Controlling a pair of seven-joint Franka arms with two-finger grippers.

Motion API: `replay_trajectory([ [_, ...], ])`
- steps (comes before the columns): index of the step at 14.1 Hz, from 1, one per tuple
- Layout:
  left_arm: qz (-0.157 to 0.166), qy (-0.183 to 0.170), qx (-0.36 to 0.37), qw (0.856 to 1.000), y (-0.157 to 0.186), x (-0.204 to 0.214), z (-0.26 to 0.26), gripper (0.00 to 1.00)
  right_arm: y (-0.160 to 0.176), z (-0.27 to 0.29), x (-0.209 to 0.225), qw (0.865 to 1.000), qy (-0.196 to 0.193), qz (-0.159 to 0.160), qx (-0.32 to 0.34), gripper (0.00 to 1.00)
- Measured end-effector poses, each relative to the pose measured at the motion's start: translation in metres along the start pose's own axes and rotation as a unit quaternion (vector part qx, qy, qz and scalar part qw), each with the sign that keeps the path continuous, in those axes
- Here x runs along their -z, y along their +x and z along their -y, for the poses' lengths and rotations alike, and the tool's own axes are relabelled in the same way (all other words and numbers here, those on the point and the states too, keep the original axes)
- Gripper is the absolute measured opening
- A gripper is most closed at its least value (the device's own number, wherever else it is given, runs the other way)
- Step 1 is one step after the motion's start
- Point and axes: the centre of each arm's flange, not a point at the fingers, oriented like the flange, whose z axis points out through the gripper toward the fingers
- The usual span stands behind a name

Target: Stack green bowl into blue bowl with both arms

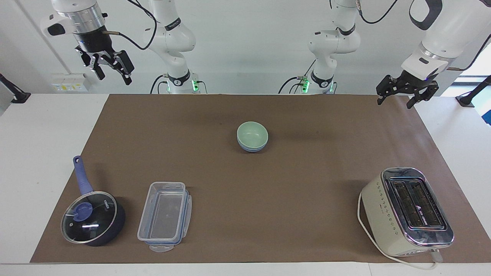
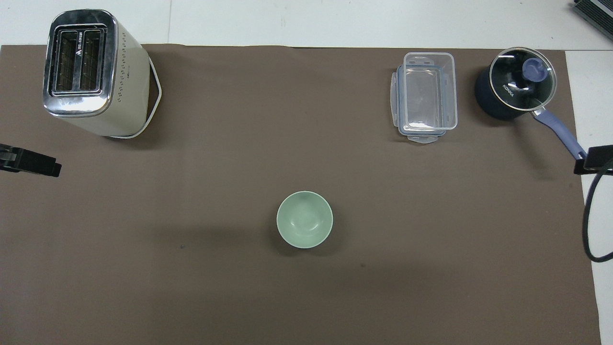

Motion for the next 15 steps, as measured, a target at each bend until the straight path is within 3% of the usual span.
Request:
replay_trajectory([
  [15,0.0,0.0,-0.002,1.0,0.0,0.0,-0.002,1.0,-0.004,0.021,-0.009,1.0,-0.002,0.009,0.021,1.0],
])
